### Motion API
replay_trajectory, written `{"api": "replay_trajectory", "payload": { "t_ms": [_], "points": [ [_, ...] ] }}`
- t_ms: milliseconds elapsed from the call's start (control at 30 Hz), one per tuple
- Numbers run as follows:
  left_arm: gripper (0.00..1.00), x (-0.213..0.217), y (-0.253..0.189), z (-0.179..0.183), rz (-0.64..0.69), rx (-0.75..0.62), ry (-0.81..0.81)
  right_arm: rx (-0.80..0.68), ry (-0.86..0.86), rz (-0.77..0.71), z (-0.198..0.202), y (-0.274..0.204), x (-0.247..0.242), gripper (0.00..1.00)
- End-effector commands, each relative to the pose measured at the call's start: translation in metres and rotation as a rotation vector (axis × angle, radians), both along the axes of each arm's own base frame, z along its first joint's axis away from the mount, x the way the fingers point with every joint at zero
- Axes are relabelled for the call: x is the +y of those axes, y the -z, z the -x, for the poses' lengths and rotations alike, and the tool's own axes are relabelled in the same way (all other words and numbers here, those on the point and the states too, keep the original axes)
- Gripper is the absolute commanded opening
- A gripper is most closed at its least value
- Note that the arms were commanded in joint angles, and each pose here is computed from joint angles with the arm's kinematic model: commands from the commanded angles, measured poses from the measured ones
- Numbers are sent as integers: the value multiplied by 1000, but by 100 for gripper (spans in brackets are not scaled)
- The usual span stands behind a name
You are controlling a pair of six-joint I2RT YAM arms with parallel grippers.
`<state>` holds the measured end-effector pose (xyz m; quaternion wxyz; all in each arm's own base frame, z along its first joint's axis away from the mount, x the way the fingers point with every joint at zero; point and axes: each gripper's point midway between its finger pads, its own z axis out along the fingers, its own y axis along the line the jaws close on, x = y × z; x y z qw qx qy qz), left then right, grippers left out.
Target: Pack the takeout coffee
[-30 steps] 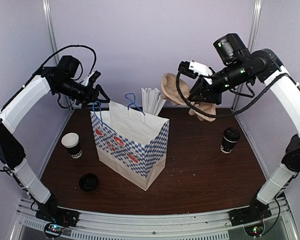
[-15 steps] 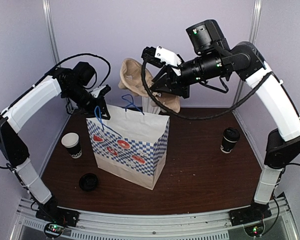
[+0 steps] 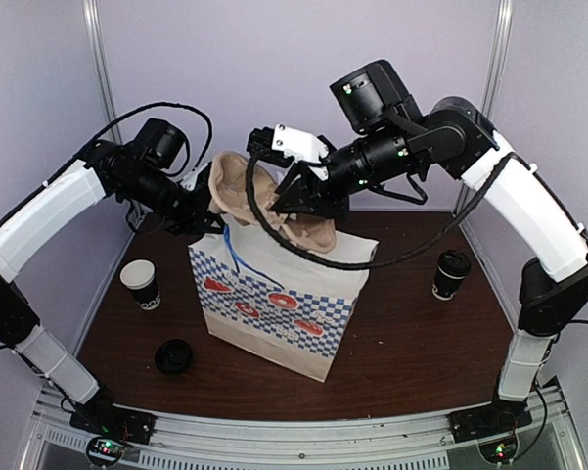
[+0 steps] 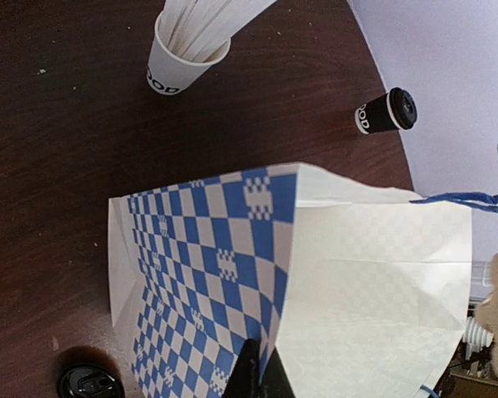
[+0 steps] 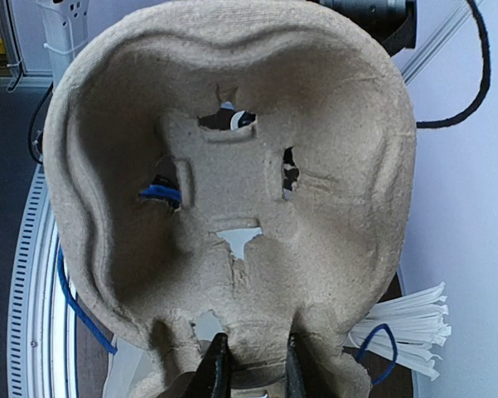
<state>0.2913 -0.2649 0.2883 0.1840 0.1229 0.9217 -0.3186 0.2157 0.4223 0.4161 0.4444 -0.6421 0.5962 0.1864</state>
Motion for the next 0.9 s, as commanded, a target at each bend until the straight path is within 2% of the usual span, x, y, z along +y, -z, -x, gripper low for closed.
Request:
{"api": "replay_trajectory", "payload": {
  "t_ms": [0, 233, 433, 633, 867],
  "points": [
    [0, -16, -23, 7, 145, -7, -45, 37, 34, 52, 5, 19, -7, 19],
    [0, -34, -10, 26, 234, 34, -78, 104, 81, 219, 5, 74, -24, 18],
    [0, -43, -16, 27, 330, 29, -140, 98, 129, 288, 2, 93, -40, 19],
    [0, -50, -30, 33, 358, 2, -178, 107, 146, 353, 8, 114, -59, 20],
    [0, -85, -10, 53, 359, 63, -129, 120, 165, 460, 15, 150, -86, 20]
  ]
}}
